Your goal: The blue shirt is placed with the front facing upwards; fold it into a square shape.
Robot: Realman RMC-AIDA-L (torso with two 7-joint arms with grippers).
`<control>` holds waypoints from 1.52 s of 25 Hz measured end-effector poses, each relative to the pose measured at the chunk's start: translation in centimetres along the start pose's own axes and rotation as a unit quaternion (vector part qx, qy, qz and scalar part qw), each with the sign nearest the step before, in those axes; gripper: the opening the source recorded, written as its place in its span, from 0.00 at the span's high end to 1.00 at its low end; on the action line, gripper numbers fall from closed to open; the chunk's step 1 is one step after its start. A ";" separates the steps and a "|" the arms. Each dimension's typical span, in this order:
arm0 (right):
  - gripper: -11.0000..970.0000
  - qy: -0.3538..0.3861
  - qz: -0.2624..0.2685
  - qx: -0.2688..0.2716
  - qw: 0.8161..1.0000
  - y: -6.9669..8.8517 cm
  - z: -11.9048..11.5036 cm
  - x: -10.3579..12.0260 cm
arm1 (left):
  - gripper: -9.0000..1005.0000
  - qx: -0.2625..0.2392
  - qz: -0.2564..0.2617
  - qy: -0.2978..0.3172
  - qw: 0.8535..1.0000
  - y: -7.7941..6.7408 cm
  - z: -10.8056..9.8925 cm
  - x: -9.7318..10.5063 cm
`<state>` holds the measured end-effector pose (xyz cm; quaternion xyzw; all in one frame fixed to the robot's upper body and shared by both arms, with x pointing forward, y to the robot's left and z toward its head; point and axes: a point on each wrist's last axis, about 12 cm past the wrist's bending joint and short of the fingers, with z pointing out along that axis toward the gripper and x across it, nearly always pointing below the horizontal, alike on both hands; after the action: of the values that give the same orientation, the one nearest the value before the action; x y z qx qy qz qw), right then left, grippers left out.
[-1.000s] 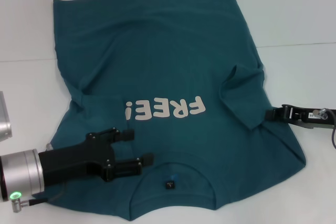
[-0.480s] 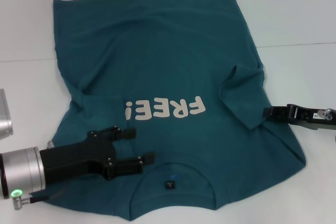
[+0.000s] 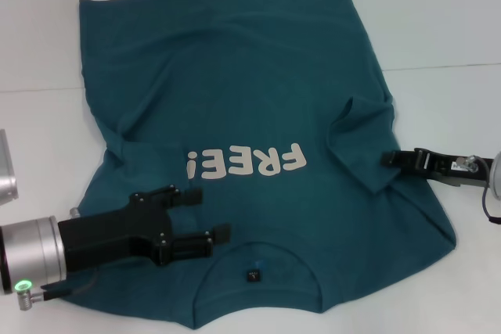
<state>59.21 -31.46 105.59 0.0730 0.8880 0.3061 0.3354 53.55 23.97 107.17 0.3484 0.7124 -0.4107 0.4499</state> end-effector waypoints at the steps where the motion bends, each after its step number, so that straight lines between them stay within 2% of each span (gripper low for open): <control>1: 0.43 -0.002 0.000 0.001 1.000 0.1 0.1 0.0 | 0.13 0.000 0.000 0.000 1.000 0.0 0.0 0.0; 6: 0.44 -0.007 -0.001 0.003 1.000 0.6 0.8 0.1 | 0.13 -0.003 0.000 0.001 1.000 0.1 0.0 0.0; 12: 0.51 0.000 -0.007 -0.003 1.000 0.8 0.9 0.3 | 0.13 -0.003 0.000 0.001 1.000 0.1 0.0 0.0; 17: 0.75 0.004 -0.010 -0.006 1.000 0.8 0.8 0.2 | 0.13 -0.003 0.000 0.001 1.000 0.1 0.0 0.0; 23: 0.97 0.012 -0.011 -0.019 1.000 1.1 0.7 0.4 | 0.13 -0.004 -0.001 0.001 1.000 0.1 0.0 0.0; 31: 0.99 0.025 -0.022 -0.043 0.999 2.7 1.7 0.7 | 0.13 -0.004 0.000 0.000 1.000 0.1 0.1 0.0; 38: 0.97 0.054 -0.035 -0.063 0.996 4.4 3.1 1.4 | 0.13 -0.004 0.000 0.000 1.000 0.1 0.1 0.0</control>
<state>59.75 -25.89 105.60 0.0038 0.8856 0.3534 0.3013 53.66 23.94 107.15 0.3463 0.7139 -0.4078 0.4517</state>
